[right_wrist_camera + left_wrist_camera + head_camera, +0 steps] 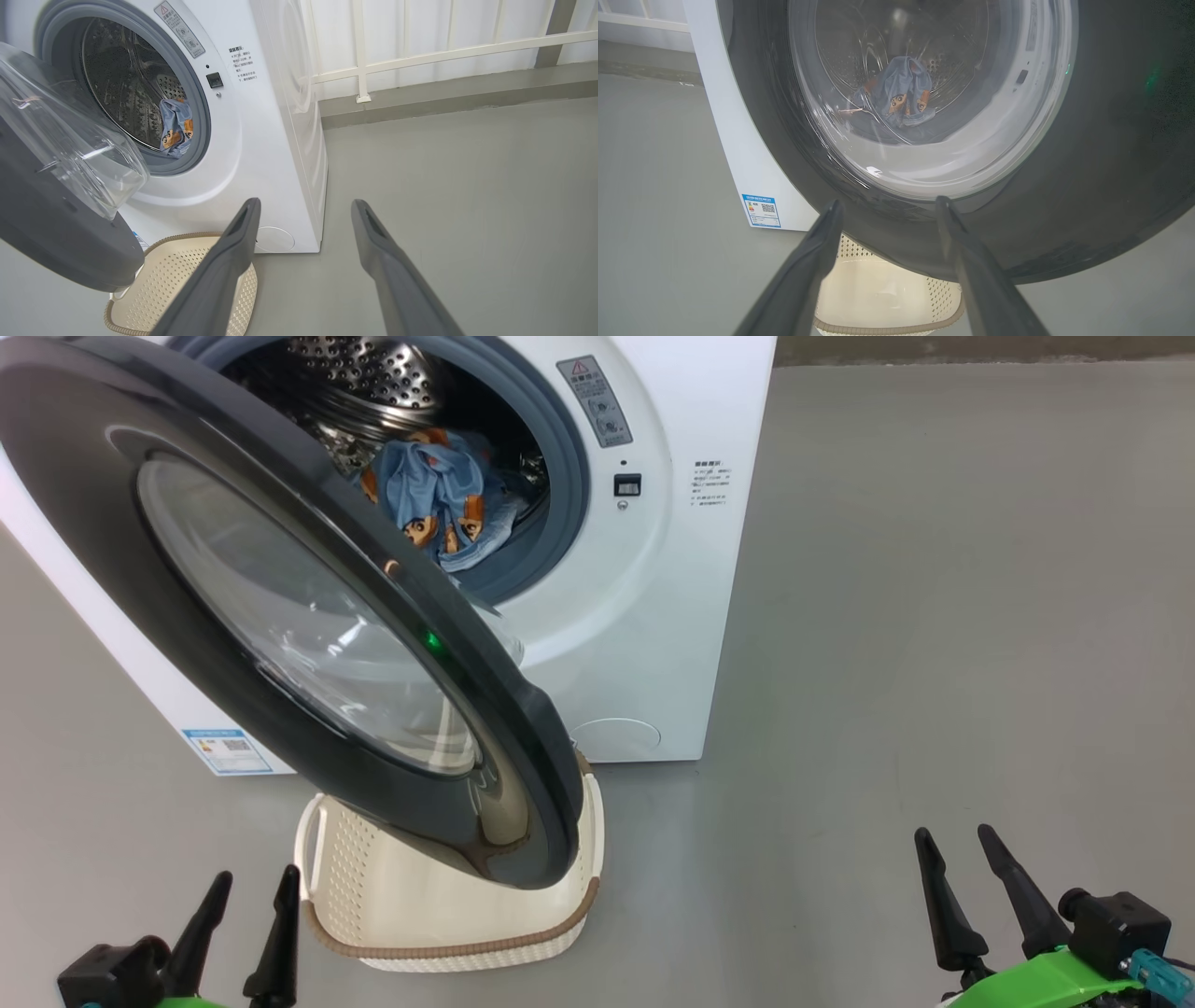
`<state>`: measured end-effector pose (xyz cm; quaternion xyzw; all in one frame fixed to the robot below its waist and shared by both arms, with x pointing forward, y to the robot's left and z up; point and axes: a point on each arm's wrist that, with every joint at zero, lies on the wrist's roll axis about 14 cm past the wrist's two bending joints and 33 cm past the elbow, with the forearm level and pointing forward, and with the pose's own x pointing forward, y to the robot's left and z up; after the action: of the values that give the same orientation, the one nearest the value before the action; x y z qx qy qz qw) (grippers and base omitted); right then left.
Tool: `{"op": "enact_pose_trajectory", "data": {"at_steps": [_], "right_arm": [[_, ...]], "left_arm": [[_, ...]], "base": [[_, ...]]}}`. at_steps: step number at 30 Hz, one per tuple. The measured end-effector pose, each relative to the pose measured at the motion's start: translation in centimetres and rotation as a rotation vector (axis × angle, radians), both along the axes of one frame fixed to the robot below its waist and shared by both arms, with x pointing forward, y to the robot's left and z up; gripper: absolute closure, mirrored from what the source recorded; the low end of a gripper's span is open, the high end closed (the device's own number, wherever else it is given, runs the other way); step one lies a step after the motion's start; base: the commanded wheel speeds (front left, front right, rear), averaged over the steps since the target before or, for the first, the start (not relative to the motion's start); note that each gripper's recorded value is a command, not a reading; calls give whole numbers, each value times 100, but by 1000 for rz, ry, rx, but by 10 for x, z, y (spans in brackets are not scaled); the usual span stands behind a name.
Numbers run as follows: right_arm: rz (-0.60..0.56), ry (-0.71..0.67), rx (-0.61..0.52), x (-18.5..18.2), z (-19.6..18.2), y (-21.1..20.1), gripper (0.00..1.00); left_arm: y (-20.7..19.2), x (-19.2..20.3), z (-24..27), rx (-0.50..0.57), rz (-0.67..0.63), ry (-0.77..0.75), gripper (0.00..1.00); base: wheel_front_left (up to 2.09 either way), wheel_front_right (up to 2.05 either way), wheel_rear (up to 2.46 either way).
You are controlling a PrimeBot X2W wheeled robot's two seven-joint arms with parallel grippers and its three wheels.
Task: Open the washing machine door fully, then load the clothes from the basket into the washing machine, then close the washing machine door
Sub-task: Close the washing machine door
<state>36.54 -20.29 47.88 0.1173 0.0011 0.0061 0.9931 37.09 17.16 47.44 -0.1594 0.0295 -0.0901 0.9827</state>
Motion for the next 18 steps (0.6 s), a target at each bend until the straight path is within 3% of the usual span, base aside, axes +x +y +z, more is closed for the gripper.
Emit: {"op": "enact_pose_trajectory", "data": {"at_steps": [10,11,12,13,15,16,18], "right_arm": [[0,9,3,-2,-3,1,0],[2,9,4,-2,-3,2,4],[6,9,7,-2,-3,4,25],[10,10,10,-2,-3,6,60],[18,12,19,-1,-4,10,93],[21,12,23,-1,-5,12,100],[32,12,30,0,-5,17,100]], "left_arm": [[1,0,0,2,7,-2,0],[1,0,0,1,8,-2,0],[2,0,1,-1,11,-3,0],[2,0,1,-3,14,-3,0],[1,-1,0,-11,18,-1,0],[0,-1,0,-16,20,0,0],[0,-1,-1,-25,27,1,0]], "base": [[0,0,0],[0,0,0],[0,0,0],[0,0,0],[0,0,0],[0,0,0],[0,0,0]]}}
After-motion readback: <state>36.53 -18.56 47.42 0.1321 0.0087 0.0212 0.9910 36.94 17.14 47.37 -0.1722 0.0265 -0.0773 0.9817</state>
